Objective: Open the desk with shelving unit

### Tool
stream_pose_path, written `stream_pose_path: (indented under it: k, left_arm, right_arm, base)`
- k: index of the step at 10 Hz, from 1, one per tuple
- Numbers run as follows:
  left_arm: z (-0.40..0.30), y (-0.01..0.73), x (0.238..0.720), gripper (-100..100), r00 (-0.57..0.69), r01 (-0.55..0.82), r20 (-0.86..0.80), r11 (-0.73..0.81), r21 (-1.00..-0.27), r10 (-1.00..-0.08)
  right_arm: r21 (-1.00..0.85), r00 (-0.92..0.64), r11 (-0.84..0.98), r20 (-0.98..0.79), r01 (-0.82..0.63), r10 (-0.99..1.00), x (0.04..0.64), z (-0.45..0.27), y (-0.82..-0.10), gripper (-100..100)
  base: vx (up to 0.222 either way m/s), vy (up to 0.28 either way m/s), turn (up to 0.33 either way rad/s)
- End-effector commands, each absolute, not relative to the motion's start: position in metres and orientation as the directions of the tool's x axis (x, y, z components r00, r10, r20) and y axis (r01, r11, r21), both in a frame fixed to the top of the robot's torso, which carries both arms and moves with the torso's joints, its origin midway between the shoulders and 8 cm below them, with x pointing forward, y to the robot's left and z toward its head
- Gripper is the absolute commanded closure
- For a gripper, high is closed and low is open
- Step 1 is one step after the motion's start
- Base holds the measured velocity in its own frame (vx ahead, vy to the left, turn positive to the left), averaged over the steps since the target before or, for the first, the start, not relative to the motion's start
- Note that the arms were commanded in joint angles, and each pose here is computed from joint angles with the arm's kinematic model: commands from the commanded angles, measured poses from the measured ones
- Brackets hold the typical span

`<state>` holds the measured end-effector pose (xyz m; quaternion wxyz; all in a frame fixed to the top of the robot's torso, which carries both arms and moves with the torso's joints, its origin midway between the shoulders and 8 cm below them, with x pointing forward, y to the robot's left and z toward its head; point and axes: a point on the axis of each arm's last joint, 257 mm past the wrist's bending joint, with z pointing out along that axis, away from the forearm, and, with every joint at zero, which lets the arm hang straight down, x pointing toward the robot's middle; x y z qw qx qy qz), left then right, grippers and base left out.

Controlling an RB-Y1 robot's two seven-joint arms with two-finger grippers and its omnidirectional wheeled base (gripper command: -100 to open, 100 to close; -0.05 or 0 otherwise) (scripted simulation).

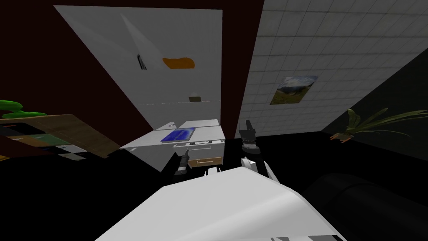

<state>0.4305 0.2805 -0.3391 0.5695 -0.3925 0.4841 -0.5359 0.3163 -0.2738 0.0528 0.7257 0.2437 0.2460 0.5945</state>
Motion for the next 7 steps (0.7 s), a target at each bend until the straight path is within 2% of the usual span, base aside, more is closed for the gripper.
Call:
stream_pose_path:
  k: [1,4,7]
  left_arm:
    - [-0.344,0.278,0.442,100,-0.052,0.211,-0.133,0.120,-0.970,-0.990]
    - [-0.341,0.273,0.464,100,-0.067,0.205,-0.140,0.124,-0.971,-0.988]
    - [-0.339,0.272,0.463,100,-0.074,0.212,-0.139,0.120,-0.970,-0.988]
  right_arm:
    - [0.646,0.172,0.174,-0.067,-0.743,0.983,0.316,0.053,-0.274,0]
    - [0.646,0.172,0.174,-0.067,-0.743,0.983,0.316,0.053,-0.274,0]
    - [0.646,0.172,0.174,-0.067,-0.743,0.983,0.316,0.053,-0.274,0]
  base:
    - [-0.072,0.004,0.030]
    - [-0.092,0.001,0.044]
    - [-0.070,0.000,0.019]
